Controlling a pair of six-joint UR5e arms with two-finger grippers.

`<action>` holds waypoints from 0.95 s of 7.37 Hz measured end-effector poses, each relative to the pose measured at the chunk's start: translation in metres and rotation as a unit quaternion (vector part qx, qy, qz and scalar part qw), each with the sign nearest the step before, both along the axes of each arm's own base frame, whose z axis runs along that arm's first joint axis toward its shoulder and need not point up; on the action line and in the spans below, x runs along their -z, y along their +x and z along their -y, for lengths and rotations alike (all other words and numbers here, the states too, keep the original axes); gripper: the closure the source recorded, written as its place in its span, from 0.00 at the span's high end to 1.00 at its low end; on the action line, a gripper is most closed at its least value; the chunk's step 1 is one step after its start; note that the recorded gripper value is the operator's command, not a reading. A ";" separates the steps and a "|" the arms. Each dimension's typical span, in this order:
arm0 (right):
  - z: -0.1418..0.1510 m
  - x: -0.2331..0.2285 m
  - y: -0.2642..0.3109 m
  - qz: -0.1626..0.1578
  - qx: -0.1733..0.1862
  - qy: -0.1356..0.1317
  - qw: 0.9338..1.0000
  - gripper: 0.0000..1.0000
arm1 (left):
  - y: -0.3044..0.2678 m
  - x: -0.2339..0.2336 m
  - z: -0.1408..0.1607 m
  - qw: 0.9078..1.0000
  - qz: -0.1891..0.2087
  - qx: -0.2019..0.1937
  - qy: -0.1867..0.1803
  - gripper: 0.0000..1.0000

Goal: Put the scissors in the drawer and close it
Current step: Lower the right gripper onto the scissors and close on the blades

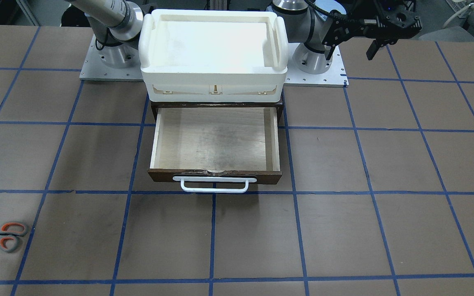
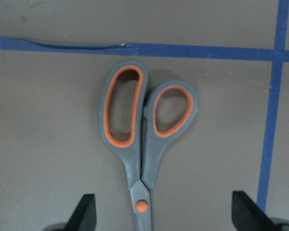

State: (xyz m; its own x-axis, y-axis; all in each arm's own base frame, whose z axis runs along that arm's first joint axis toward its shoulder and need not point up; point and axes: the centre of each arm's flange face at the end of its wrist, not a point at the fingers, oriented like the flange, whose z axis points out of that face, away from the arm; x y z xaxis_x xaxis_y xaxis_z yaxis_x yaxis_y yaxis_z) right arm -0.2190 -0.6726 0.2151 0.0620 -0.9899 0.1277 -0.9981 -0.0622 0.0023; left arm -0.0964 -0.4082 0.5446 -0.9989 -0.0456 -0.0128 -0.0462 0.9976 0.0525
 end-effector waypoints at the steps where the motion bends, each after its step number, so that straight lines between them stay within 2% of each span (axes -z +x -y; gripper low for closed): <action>1: 0.004 0.007 -0.002 0.001 -0.007 0.002 1.000 0.95 | 0.000 0.000 0.000 1.000 0.000 0.000 0.000 1.00; 7: 0.005 0.036 -0.004 0.004 -0.011 0.028 1.000 0.95 | 0.000 0.000 0.000 1.000 0.000 0.000 0.000 1.00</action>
